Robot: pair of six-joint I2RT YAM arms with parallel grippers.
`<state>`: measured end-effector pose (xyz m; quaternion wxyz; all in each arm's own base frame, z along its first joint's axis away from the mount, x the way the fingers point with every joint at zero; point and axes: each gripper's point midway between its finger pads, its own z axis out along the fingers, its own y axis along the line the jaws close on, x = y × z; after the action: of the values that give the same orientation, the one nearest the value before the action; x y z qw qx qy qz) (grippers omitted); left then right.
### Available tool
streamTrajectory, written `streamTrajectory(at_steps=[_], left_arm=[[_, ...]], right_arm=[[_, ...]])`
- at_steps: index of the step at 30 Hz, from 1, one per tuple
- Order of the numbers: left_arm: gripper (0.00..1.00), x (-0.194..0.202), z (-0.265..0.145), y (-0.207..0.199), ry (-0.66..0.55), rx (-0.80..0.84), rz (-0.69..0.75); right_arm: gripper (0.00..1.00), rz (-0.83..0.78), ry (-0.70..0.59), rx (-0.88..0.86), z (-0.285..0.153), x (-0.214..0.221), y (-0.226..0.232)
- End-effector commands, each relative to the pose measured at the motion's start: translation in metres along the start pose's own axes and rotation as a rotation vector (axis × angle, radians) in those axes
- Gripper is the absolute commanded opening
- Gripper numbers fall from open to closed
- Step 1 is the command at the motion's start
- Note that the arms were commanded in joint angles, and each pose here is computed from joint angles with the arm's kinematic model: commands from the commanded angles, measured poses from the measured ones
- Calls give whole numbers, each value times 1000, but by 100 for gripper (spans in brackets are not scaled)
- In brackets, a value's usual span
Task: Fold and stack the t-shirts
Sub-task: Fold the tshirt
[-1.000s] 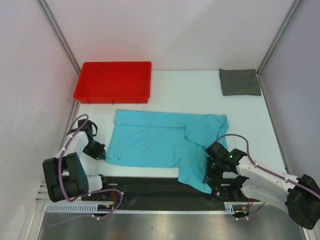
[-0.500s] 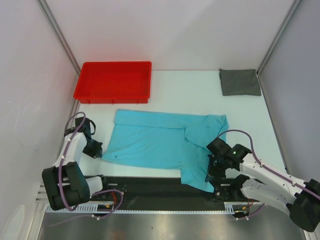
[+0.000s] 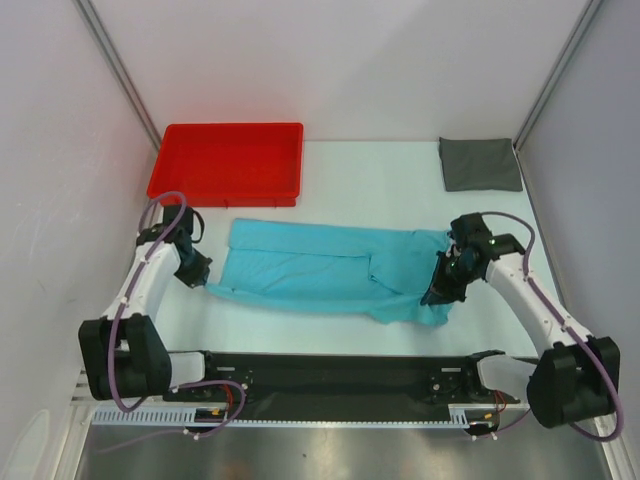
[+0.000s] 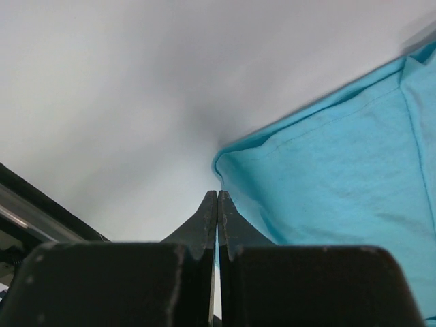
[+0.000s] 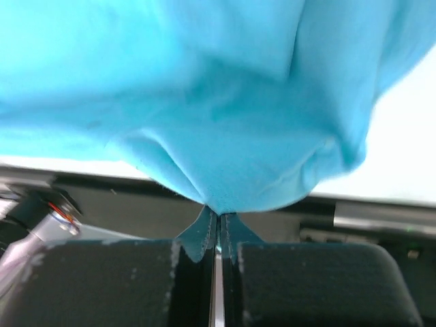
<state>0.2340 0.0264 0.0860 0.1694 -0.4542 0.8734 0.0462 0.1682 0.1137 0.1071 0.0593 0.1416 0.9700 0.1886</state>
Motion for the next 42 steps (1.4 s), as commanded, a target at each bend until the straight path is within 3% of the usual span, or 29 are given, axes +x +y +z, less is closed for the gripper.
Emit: streamTrajectory(at_steps=[1, 16, 42], left_arm=[[0, -7, 1, -7, -12, -8, 30], [0, -24, 22, -57, 27, 2, 120], [0, -46, 52, -107, 62, -39, 183]], right_arm=[[0, -59, -38, -38, -15, -28, 1], [0, -32, -28, -77, -8, -102, 6], [4, -26, 22, -29, 22, -141, 1]])
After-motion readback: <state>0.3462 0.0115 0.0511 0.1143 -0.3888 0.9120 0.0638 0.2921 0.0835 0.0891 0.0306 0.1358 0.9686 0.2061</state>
